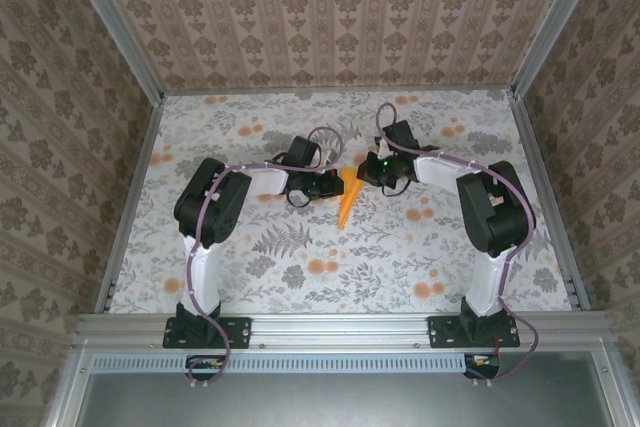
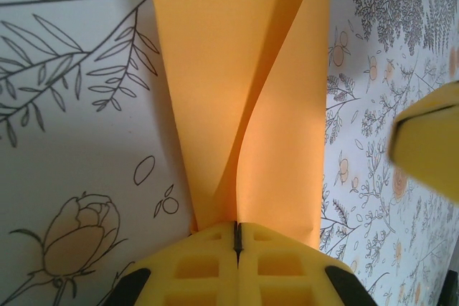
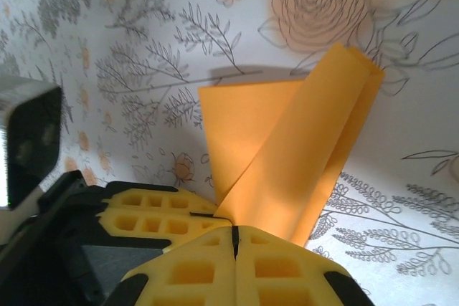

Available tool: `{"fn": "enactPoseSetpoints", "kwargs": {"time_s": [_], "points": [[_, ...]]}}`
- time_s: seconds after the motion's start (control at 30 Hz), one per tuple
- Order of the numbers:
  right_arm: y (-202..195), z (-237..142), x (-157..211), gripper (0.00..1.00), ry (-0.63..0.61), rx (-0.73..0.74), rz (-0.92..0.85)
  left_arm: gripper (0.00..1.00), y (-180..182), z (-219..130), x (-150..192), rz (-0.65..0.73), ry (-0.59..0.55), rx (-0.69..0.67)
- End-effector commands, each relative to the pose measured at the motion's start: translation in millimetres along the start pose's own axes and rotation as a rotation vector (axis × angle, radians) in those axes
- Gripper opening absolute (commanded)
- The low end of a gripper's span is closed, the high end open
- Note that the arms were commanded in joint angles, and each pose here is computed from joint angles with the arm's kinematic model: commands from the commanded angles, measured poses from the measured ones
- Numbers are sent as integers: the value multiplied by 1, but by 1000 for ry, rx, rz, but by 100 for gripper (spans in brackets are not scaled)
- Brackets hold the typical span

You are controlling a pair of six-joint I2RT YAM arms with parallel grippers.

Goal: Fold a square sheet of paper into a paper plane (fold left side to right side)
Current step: Fold the wing for the fifth time at the center of the table.

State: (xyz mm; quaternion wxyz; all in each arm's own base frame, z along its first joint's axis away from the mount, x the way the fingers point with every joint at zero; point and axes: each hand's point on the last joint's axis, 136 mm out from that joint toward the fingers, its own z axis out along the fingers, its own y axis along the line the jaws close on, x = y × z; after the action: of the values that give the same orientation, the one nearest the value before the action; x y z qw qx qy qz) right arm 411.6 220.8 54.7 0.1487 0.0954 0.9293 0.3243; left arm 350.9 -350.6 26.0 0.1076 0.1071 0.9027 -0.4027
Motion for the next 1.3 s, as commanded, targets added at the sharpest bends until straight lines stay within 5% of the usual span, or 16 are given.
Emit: {"fn": "enactPoseSetpoints", "kwargs": {"time_s": [0.0, 0.73, 0.87, 1.07, 1.27], "points": [[3, 12, 2, 4, 26, -6, -12, 0, 23, 6, 7, -15, 26, -74], [-37, 37, 17, 0, 97, 121, 10, 0, 29, 2, 9, -28, 33, -111], [-50, 35, 27, 0, 128, 172, 21, 7, 13, -9, 2, -4, 6, -75], [-60, 37, 36, 0, 151, 193, 30, 34, -17, -42, -13, 50, -49, -66], [-56, 37, 34, 0, 146, 182, 24, 29, -44, -65, 5, 36, -27, 13]]}}
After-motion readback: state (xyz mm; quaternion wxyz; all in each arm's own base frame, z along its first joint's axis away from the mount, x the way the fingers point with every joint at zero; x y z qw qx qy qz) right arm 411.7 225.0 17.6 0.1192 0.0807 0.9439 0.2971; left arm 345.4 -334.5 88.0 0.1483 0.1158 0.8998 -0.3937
